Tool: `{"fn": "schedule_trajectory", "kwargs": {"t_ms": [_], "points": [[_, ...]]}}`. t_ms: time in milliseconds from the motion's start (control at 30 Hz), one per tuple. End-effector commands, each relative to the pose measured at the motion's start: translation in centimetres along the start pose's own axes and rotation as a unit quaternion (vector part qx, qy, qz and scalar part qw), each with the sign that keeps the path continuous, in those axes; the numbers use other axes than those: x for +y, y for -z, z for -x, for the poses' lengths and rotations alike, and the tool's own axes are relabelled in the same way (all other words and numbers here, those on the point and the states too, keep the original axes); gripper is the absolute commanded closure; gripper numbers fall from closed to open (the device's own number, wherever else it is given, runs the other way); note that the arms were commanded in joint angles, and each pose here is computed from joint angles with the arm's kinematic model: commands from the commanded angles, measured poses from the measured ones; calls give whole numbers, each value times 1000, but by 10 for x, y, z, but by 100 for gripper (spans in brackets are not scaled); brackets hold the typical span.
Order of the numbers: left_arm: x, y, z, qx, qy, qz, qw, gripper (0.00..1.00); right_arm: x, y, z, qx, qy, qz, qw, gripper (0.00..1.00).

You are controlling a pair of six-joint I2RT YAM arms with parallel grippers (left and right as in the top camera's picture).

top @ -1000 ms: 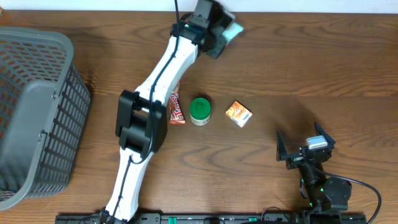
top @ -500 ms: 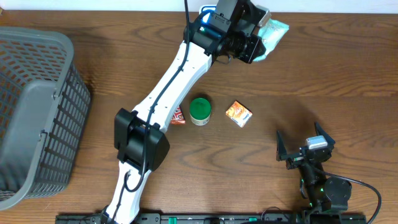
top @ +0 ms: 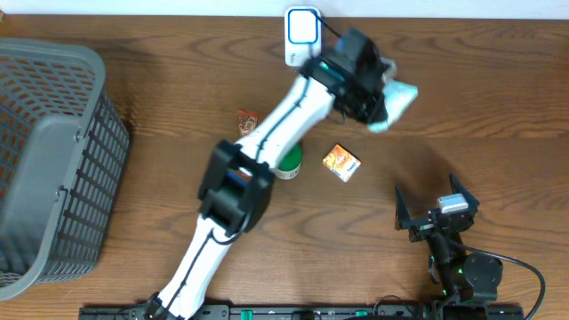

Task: Scan the item barcode
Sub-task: 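Swing the tissue pack right and release it on the table with the left gripper, then retract the left arm and grasp the tissue pack with the right gripper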

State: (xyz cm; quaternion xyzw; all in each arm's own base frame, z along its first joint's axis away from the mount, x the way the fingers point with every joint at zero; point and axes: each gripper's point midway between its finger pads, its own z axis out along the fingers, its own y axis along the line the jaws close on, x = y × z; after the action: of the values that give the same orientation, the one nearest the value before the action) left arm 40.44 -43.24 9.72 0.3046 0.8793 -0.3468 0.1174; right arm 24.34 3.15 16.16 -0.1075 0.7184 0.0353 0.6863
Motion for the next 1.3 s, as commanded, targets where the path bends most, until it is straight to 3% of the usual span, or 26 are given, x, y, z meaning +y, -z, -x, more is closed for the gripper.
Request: {"fn": "schedule_trajectory", "kwargs": {"t_ms": [0, 133, 167, 200, 233, 267, 467, 633, 800, 967, 1067, 1167, 1267], "points": [[-22, -32, -22, 35, -7, -27, 999, 93, 3, 0, -1, 1, 1, 5, 1000, 1], [-30, -37, -21, 32, -18, -32, 999, 92, 2, 0, -1, 1, 1, 5, 1000, 1], [-30, -37, -21, 31, -19, -32, 999, 84, 2, 0, -1, 1, 1, 5, 1000, 1], [-29, -36, -20, 29, -17, -31, 999, 69, 3, 0, -1, 1, 1, 5, 1000, 1], [-25, -34, -20, 31, -13, -29, 999, 27, -2, 0, -1, 2, 3, -7, 1000, 1], [-23, -33, -21, 32, -10, -28, 999, 17, -7, 0, 3, -5, 7, -21, 1000, 1], [-10, 1, 4, -8, -12, 13, 1000, 16, 5, 2, 30, -53, -40, 16, 998, 1], [-14, 83, 49, -97, -48, 75, 991, 16, -2, 9, 44, -36, -160, 3, 986, 1], [-25, 200, 81, -202, -58, 113, 971, 16, 2, 9, 30, 71, -197, 1, 978, 1], [-39, 312, 88, -295, -66, 138, 943, 16, -4, -11, 40, 193, -224, -8, 955, 1], [-40, 366, 79, -331, -60, 158, 928, 15, -4, -34, 46, 295, -244, 3, 924, 1], [-37, 410, 64, -354, -46, 180, 916, 16, 17, -59, 55, 374, -261, 83, 886, 1], [-31, 444, 46, -368, -28, 202, 907, 16, 40, -75, 55, 437, -313, 156, 829, 1]]}}
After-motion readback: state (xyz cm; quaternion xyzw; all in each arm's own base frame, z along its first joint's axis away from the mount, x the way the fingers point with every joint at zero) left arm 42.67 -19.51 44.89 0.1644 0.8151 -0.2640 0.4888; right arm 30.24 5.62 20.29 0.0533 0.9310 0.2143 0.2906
